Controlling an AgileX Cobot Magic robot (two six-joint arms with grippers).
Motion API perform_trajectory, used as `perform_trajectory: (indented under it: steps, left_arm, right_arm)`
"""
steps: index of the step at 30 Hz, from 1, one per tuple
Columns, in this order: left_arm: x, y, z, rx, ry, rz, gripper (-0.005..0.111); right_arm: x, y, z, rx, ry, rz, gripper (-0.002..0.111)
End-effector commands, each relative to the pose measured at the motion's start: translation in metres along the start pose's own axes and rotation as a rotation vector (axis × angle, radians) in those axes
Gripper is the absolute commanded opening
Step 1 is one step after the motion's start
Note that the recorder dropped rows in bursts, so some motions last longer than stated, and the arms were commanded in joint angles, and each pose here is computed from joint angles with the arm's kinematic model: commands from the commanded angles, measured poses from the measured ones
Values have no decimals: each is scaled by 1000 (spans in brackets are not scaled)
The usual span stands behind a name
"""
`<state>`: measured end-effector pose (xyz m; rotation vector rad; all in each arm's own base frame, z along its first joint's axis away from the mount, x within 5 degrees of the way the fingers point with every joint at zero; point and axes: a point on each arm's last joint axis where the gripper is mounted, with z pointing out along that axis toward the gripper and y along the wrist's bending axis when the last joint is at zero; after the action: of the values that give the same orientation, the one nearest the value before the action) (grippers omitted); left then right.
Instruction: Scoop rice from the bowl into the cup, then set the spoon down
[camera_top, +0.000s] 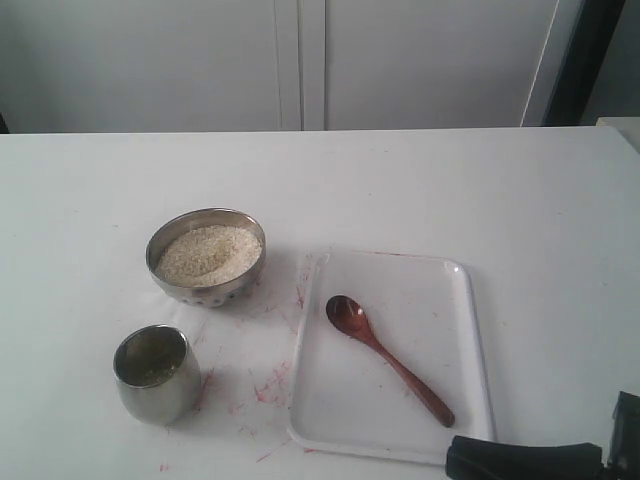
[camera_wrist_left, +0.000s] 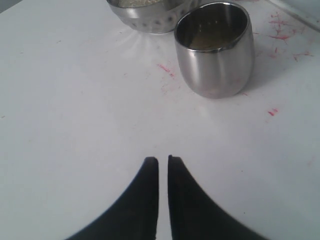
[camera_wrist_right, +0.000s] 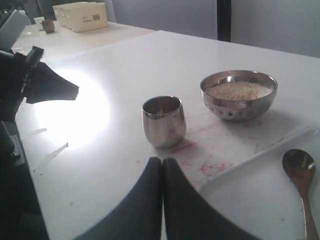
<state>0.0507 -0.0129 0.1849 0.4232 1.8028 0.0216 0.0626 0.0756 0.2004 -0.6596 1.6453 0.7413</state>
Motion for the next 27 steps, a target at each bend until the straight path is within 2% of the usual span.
perform_trajectory:
  steps: [1,17,23,27]
  left_arm:
    - [4,-2,1,18,24,-7,14]
    - [4,-2,1,18,24,-7,14]
    - [4,-2,1,18,24,-7,14]
    - [4,-2,1,18,24,-7,14]
  right_arm:
    - [3,-1,-1,5,18,4,0]
    - [-1,1,-5,-11,-34,-1,0]
    - [-10,2,-17,-18,-153,-9,0]
    - [-17,-1,-28,39,-265,-16,0]
